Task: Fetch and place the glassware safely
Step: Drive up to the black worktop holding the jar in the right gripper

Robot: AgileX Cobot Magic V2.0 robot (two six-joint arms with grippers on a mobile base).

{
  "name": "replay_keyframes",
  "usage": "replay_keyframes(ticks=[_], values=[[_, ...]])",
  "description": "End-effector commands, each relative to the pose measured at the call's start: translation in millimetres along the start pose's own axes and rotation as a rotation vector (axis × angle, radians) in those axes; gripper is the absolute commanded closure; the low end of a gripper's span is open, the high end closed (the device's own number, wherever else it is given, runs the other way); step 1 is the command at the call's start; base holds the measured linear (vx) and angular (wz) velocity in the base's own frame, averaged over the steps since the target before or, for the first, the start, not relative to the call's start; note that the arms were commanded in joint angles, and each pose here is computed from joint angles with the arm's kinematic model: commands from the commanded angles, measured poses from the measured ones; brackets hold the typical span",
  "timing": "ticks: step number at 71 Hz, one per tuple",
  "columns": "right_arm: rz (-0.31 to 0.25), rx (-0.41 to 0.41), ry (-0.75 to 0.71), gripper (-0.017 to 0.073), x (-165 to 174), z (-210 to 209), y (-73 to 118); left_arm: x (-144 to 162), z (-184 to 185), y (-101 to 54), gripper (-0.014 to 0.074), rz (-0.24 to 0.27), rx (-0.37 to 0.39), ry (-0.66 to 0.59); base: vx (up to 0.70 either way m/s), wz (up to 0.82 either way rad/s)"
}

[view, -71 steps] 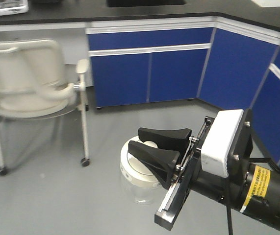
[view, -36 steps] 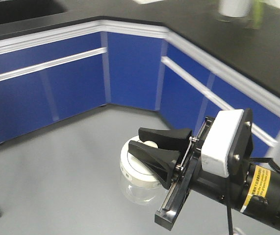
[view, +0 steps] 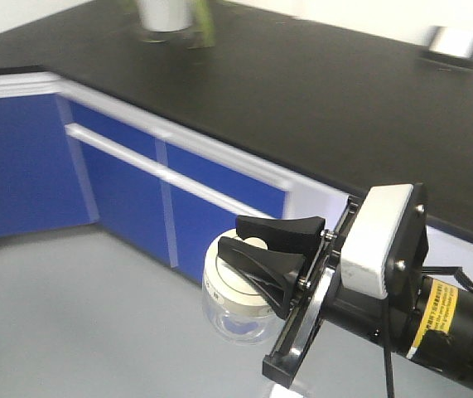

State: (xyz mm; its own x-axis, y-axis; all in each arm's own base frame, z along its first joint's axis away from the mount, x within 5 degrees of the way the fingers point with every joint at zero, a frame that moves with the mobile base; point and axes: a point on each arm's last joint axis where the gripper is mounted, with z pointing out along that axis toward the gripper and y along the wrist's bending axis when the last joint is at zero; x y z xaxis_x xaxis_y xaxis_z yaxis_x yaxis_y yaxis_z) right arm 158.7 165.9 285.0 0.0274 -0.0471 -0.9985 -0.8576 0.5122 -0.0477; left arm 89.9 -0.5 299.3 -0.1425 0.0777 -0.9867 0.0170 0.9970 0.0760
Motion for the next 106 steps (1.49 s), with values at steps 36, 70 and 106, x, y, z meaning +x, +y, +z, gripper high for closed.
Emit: replay_keyframes(ticks=[36,70,106], values=[[-0.006,-0.029,-0.137,0.0563,-23.6,-1.9,2.5,-13.8,-0.9,0.4,0.0601,-0.011,0.001,-0.086,0.17,-0.68],[-0.006,-0.028,-0.135,0.0563,-23.4,-1.9,2.5,-13.8,-0.9,0.4,0.0601,-0.011,0.001,-0.086,0.18,-0.44],[-0.006,-0.028,-0.135,0.0563,-23.4,-1.9,2.5,-13.8,-0.9,0.4,0.0601,-0.011,0.001,-0.086,0.17,-0.03]])
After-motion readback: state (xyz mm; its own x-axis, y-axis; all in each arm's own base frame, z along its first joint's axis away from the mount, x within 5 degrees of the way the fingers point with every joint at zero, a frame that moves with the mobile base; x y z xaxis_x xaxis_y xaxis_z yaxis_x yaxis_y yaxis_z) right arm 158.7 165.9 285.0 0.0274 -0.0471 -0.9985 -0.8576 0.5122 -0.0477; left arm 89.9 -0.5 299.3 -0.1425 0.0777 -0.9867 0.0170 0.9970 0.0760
